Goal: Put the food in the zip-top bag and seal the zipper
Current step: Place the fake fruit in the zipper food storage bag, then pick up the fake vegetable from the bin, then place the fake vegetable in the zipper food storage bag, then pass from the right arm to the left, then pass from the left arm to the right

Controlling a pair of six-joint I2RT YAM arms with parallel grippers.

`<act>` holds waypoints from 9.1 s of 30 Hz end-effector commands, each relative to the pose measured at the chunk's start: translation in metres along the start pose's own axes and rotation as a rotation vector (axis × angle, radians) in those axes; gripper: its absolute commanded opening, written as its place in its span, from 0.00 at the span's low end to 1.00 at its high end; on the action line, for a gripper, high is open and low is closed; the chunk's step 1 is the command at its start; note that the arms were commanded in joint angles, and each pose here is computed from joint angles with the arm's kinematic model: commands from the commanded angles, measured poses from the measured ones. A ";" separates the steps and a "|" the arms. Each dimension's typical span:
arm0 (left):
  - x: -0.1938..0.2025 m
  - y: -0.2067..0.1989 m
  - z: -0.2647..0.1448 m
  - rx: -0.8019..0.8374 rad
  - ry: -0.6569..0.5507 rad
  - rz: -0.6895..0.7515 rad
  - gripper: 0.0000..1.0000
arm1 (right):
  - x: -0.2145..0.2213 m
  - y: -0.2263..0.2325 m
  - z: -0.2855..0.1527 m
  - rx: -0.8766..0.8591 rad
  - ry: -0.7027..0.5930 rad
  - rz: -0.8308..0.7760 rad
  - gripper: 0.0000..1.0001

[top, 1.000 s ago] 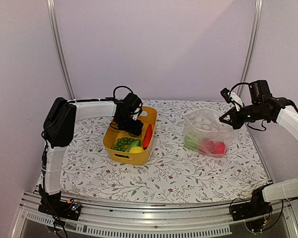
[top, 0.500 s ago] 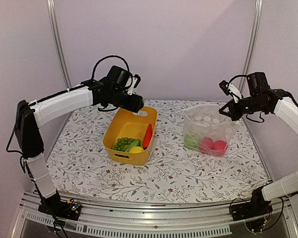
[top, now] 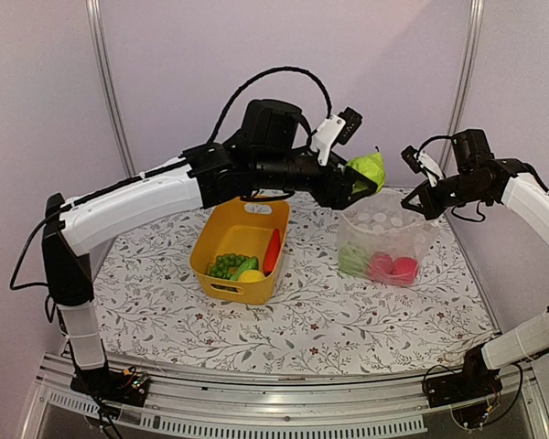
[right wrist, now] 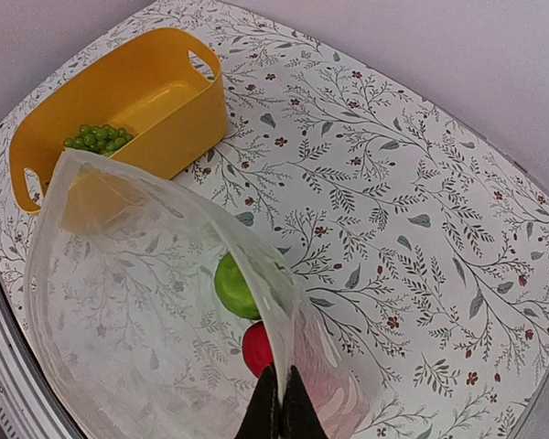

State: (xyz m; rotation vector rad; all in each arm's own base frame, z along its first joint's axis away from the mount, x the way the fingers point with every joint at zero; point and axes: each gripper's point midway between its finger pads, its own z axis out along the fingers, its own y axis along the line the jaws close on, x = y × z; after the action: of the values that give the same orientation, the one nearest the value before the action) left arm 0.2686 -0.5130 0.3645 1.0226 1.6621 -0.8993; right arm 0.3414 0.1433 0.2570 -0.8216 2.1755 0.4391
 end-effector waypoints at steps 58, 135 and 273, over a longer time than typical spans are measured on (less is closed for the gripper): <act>0.022 -0.011 0.072 0.047 0.102 -0.274 0.93 | 0.008 0.037 -0.026 -0.116 -0.042 0.020 0.00; 0.264 0.258 -0.022 -0.614 0.524 -0.682 0.24 | 0.013 0.023 0.007 -0.191 -0.010 0.038 0.01; 0.090 0.024 0.075 -0.008 0.155 -0.471 0.02 | 0.019 0.091 -0.043 -0.190 0.078 -0.220 0.49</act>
State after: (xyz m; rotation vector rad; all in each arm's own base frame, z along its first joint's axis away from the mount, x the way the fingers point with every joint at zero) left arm 0.3124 -0.5418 0.2146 0.7564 2.1323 -0.9562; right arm 0.2606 0.1714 0.3046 -1.1122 2.0373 0.4730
